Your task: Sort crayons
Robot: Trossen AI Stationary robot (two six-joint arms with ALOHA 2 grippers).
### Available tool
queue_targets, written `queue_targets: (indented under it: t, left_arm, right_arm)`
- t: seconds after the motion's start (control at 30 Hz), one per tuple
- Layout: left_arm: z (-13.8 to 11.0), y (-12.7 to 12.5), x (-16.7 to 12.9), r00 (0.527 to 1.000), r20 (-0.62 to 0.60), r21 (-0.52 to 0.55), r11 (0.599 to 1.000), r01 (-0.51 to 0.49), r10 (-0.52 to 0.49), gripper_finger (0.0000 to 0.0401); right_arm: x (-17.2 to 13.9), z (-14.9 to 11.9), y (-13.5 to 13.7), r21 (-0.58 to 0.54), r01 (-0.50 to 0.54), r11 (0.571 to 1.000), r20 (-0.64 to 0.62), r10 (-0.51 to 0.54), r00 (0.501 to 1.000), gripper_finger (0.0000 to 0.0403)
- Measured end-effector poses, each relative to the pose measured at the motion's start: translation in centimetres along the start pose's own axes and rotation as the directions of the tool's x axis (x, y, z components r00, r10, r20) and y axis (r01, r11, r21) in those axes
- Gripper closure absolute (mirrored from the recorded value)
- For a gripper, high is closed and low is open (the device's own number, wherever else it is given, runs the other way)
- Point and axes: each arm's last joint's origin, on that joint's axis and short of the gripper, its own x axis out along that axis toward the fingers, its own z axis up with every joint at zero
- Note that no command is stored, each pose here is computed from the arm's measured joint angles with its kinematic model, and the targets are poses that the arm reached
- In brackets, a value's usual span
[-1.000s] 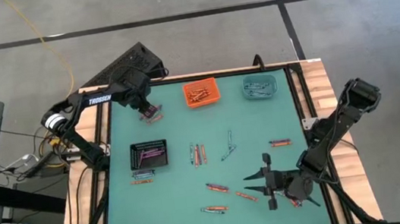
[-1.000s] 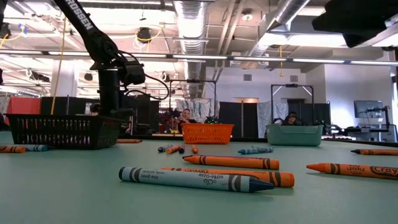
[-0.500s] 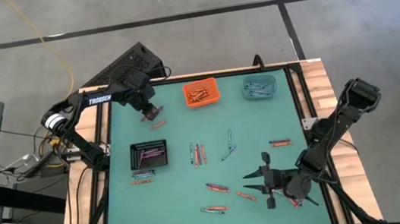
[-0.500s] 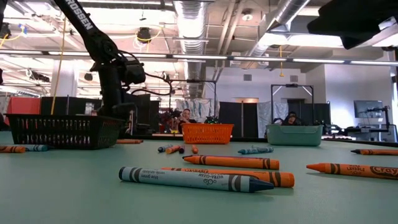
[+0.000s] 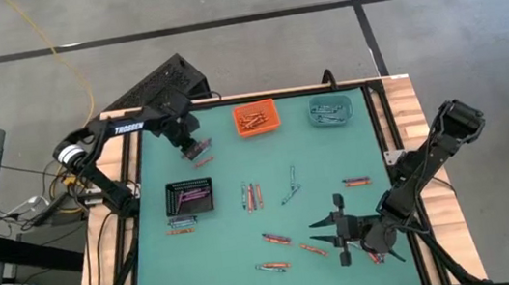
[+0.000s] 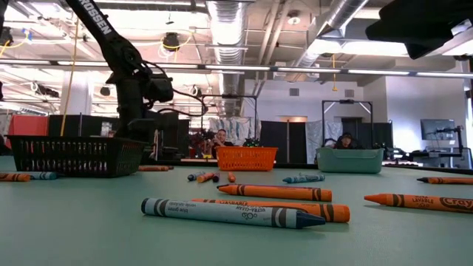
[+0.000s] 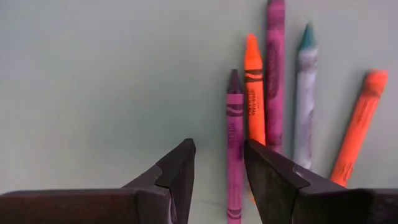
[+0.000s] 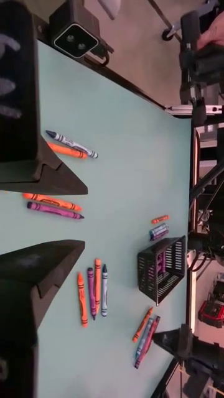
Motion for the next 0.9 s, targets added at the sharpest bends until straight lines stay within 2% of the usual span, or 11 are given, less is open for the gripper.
queue_targets:
  t: [0.13, 0.3, 0.5, 0.63, 0.9]
  left_arm:
    - [-0.4, -0.7, 0.5, 1.0, -0.003, 0.037, 0.999, 0.025, -0.025, 0.0273]
    - [-1.3, -1.1, 0.8, 0.996, -0.067, 0.074, 0.996, -0.049, 0.054, 0.0279]
    - [-1.8, -0.9, 0.8, 0.986, -0.121, 0.091, 0.99, -0.108, 0.119, 0.0338]
    - [-1.4, -0.8, 0.8, 0.984, -0.087, 0.081, 0.986, -0.147, 0.154, 0.0389]
    - [-0.8, 0.0, 0.8, 0.994, -0.011, 0.021, 0.993, -0.113, 0.113, 0.039]
  right_arm:
    - [0.0, 0.0, 0.0, -0.001, 0.0, 1.0, -0.001, 0.0, 1.0, 0.0274]
    - [0.0, 0.0, 0.0, -0.001, 0.0, 1.0, -0.001, 0.0, 1.0, 0.0274]
    - [0.0, 0.0, 0.0, -0.001, 0.0, 1.0, -0.001, 0.0, 1.0, 0.0274]
    - [0.0, 0.0, 0.0, -0.001, 0.0, 1.0, -0.001, 0.0, 1.0, 0.0274]
    - [0.0, 0.0, 0.0, -0.002, 0.0, 1.0, -0.001, 0.0, 1.0, 0.0274]
